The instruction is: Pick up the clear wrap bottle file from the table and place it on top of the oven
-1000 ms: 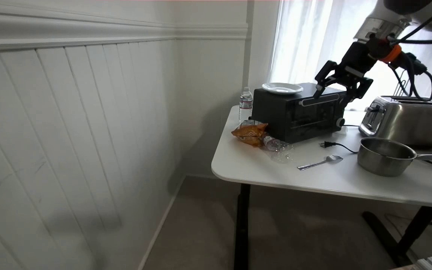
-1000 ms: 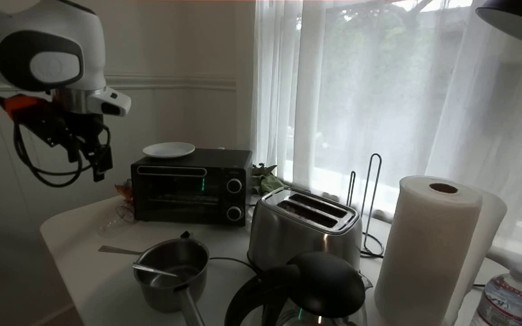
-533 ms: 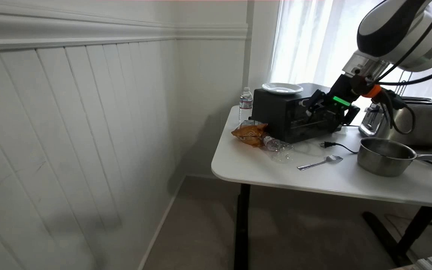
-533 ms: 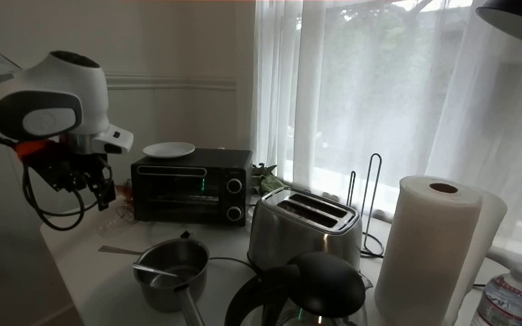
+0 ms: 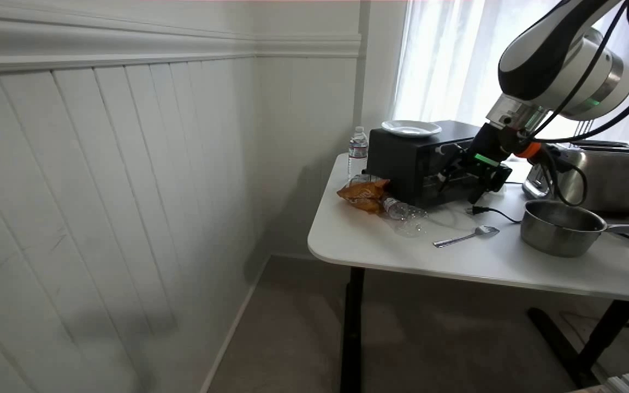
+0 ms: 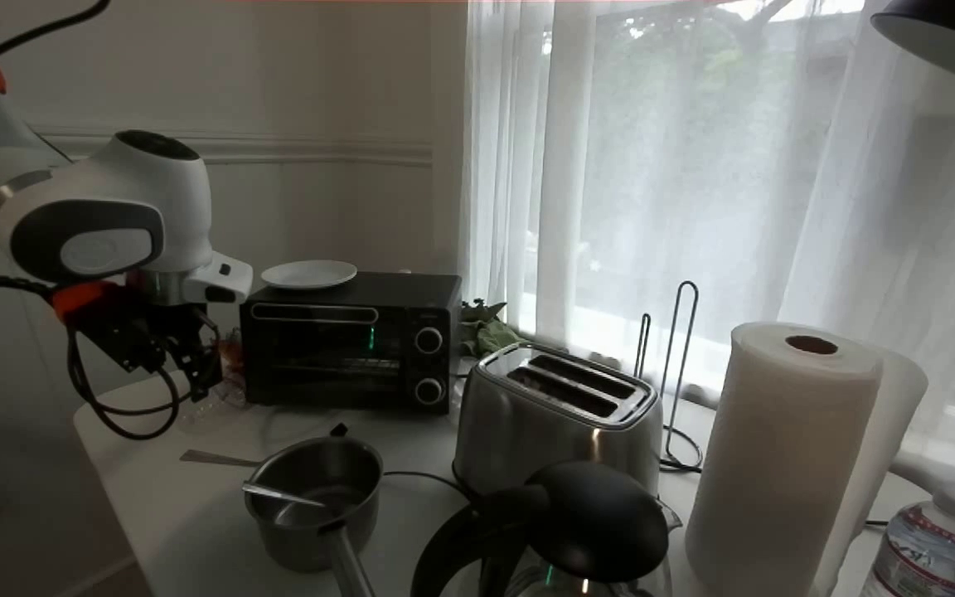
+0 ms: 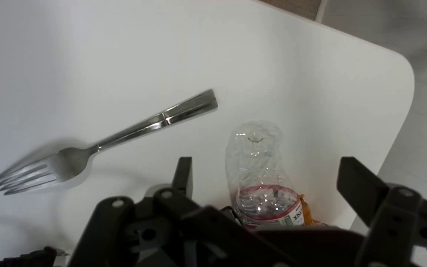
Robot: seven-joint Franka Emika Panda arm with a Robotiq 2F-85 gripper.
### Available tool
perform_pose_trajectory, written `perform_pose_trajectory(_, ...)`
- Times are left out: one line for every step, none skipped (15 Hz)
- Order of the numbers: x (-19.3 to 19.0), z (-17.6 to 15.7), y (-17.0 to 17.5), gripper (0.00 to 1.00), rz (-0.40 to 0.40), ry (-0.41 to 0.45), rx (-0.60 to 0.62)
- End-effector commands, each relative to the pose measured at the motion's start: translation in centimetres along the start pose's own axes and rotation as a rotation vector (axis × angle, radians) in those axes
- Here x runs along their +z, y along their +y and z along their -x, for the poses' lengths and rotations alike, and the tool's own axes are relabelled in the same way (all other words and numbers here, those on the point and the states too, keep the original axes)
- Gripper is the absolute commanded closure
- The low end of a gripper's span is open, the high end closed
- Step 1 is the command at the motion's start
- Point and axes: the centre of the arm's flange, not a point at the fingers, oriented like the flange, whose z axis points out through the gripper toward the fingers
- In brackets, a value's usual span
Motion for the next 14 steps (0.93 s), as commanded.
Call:
perform_pose_trajectory(0.0, 0.0, 0.0, 0.0, 0.0, 0.0, 0.0)
perform_pose_trajectory(0.0, 0.0, 0.0, 0.0, -0.001, 0.001, 0.0)
perform_pose_trajectory(0.2, -0.2, -0.1, 0.0, -0.009, 0.003, -0.003)
perform_pose_trajectory(0.5, -0.5, -0.1, 0.0, -0.021, 0.008, -0.001)
perform_pose_trajectory(0.7, -0.6, -0.1, 0.0, -0.019, 0.012, 0.002)
perform_pose_trajectory(1.0, -0.8, -0.2, 0.0, -0.024, 0.01, 0.003)
perform_pose_trajectory(1.3, -0.9, -0.4, 0.0, -0.028, 0.005, 0.004)
perform_pose_trajectory(1.5, -1.1, -0.5, 0.0, -0.031, 0.006, 0.006)
perform_pose_trajectory(1.9, -1.3, -0.6, 0.0, -0.026, 0.006, 0.003)
perform_pose_trajectory(2.1, -1.5, -0.6, 0.0, -0.021, 0.014, 0.003)
perform_pose_trajectory(2.5, -1.8, -0.5, 0.0, -0.023, 0.019, 0.005)
perform_pose_trajectory(2.8, -1.9, -0.4, 0.0, -0.02, 0.019, 0.006)
perform_pose_trajectory(3.3, -2.1, -0.4, 0.0, -0.023, 0.018, 0.007)
perform_pose_trajectory(3.7, -2.3, -0.4, 0.0, -0.02, 0.019, 0.006)
